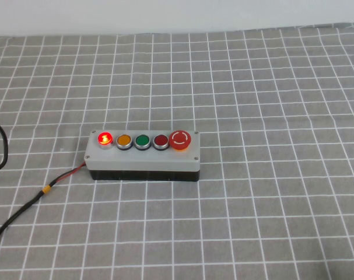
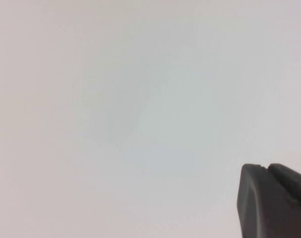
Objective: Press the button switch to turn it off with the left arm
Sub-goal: 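Press the lit red button on the button box to turn it off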
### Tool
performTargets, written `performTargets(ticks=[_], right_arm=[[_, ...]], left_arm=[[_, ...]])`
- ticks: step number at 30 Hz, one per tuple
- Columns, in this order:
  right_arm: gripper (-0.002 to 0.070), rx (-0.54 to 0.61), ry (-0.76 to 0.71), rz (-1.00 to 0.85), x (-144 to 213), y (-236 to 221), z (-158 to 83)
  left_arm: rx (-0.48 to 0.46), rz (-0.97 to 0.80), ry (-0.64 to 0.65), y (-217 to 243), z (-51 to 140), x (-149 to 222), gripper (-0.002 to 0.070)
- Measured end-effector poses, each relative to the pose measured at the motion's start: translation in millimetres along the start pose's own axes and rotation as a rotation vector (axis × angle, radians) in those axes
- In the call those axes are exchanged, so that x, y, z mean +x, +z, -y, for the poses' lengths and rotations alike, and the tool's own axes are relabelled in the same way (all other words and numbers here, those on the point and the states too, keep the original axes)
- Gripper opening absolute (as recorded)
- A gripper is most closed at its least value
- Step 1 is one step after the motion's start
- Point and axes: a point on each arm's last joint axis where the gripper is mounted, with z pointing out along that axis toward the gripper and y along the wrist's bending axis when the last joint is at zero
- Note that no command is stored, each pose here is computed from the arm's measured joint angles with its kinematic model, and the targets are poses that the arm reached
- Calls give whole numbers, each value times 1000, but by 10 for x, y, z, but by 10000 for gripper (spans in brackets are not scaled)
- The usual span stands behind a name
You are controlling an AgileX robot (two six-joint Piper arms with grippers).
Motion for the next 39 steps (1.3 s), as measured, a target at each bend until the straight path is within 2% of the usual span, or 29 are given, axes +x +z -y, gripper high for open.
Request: performTargets(ticks=[8,12,16,20,24,27,33,39], right_arm=[[-16,0,0,0,0,0,0],[-16,0,0,0,0,0,0],[-16,0,0,0,0,0,0],[-16,0,0,0,0,0,0],[-16,0,0,0,0,0,0],[-16,0,0,0,0,0,0],[-16,0,0,0,0,0,0],[-16,0,0,0,0,0,0]], left_arm=[[25,430,-116,-83,0,-380,-3],[60,505,-149,-79,12,-561,-3],[80,578,-137,-42,8,-997,-3],[61,585,-118,-38,-27,-1510,-3],[24,480,-112,-26,-74,-1929,-3],[0,346,-116,111,-104,-2095,-3],[-50,-108,-171,615,-150,-2117,-3],[-51,-412,-154,1064,-145,-1965,-3]])
